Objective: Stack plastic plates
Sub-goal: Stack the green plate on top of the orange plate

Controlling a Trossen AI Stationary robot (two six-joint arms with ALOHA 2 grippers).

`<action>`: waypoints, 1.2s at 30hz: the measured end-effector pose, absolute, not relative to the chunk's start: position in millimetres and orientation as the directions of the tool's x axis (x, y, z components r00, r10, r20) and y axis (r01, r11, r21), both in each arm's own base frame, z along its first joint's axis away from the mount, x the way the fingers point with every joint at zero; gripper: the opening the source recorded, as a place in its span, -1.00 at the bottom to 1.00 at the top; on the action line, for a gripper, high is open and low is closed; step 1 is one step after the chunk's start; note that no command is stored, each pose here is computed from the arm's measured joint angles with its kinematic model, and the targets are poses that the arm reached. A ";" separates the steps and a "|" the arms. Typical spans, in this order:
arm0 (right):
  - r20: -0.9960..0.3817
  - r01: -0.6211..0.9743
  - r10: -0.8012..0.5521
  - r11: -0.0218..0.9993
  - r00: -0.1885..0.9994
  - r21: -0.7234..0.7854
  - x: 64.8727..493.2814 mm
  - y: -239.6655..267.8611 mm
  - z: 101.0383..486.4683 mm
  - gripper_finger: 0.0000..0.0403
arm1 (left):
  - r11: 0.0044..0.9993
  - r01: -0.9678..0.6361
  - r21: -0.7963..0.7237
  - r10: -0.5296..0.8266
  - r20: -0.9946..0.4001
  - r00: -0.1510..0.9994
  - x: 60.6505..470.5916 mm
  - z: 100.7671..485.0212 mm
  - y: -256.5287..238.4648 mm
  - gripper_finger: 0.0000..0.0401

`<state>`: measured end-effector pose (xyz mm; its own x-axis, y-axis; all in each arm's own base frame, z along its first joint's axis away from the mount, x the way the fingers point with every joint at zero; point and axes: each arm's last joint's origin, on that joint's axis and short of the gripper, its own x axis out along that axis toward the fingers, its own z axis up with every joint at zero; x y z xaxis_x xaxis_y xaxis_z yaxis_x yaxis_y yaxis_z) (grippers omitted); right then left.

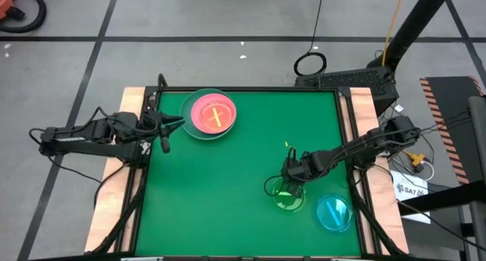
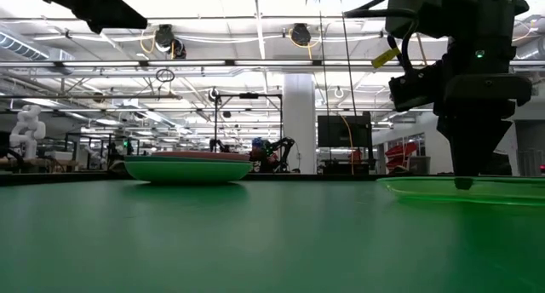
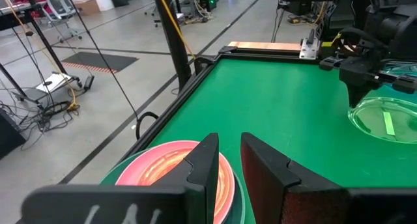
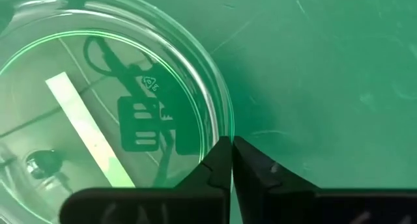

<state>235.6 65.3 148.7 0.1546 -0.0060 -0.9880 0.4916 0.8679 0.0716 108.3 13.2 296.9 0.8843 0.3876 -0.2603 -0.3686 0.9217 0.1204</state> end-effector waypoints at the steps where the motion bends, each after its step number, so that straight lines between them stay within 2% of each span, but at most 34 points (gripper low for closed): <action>1: -0.988 0.497 -0.006 0.865 0.155 0.072 235.7 65.0 148.7 -0.99 | 0.922 -0.369 0.120 0.388 -0.260 0.884 108.3 296.9 13.2 -0.63; 11: -0.985 0.558 0.072 0.816 0.159 0.150 238.8 61.1 149.7 -1.00 | 0.922 -0.369 0.120 0.388 -0.260 0.884 108.3 296.9 13.2 -0.63; 25: -0.917 0.584 0.187 0.722 0.353 0.371 263.0 43.6 155.7 -1.00 | 0.922 -0.369 0.120 0.388 -0.260 0.884 108.3 296.9 13.2 -0.63; 36: -0.822 0.582 0.202 0.618 0.533 0.529 282.0 26.7 164.7 -1.00 | 0.922 -0.369 0.120 0.388 -0.260 0.884 108.3 296.9 13.2 -0.63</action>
